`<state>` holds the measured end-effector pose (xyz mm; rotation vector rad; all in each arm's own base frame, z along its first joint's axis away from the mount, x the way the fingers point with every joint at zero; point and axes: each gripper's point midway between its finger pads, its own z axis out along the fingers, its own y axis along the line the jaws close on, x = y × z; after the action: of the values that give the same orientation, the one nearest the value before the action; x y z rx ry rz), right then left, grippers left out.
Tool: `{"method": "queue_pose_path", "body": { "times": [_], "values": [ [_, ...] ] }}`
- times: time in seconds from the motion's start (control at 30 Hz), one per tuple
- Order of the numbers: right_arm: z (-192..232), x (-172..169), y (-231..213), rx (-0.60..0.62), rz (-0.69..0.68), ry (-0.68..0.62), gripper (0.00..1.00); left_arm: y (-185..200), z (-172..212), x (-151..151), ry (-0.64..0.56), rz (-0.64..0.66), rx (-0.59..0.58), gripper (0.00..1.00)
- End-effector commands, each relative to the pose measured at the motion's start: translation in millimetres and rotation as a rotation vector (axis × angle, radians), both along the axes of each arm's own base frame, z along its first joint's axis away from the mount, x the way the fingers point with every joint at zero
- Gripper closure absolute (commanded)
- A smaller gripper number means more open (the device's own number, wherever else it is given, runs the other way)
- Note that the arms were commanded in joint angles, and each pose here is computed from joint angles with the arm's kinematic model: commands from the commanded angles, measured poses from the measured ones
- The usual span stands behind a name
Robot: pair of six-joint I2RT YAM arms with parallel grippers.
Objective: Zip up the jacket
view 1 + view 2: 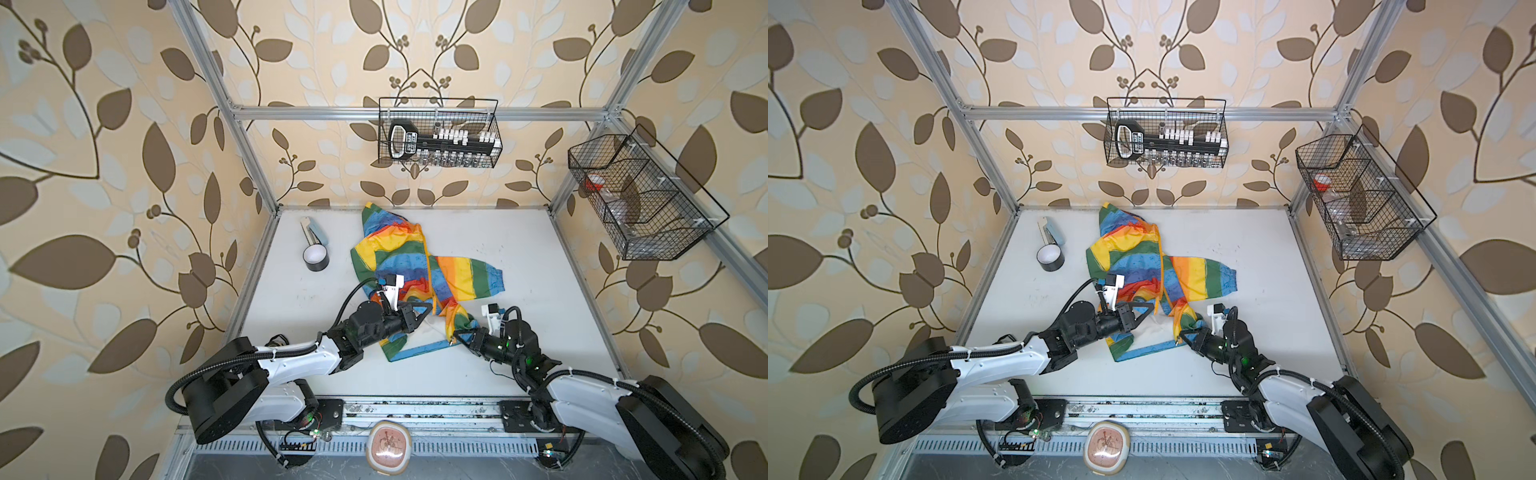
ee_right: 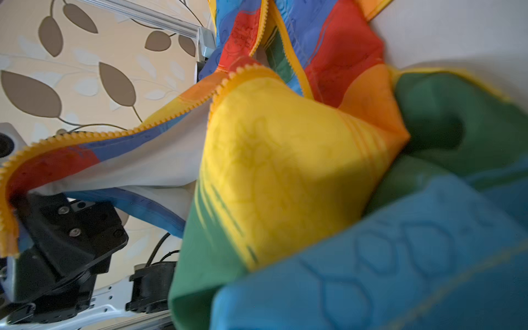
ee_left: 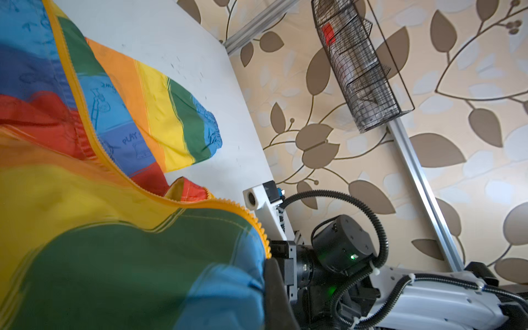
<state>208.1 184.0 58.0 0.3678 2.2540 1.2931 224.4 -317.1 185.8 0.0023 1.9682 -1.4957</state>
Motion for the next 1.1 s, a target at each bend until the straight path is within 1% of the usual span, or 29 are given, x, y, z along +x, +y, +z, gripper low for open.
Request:
{"method": "queue_pose_path", "body": {
  "times": [0.0, 0.17, 0.27, 0.4, 0.8, 1.07],
  "values": [
    [-27, -10, -16, -0.111, -0.021, 0.049, 1.0, -4, 18, 5, -0.053, 0.033, -0.067, 1.0],
    [-31, -14, -20, -0.121, -0.028, 0.058, 0.98, -18, 16, 3, -0.048, 0.01, -0.073, 1.0],
    [-32, -14, -18, -0.118, -0.02, 0.059, 0.95, -22, 16, 2, -0.043, 0.0, -0.085, 1.0],
    [-34, -14, -16, -0.134, 0.002, 0.068, 0.92, -21, 17, 2, -0.043, 0.007, -0.093, 1.0],
    [-32, -12, -1, -0.146, 0.063, 0.07, 0.79, -14, 19, 0, -0.053, 0.022, -0.079, 1.0],
    [-34, -15, 3, -0.174, 0.091, 0.074, 0.78, -13, 21, 0, -0.057, 0.023, -0.081, 1.0]
  ]
}}
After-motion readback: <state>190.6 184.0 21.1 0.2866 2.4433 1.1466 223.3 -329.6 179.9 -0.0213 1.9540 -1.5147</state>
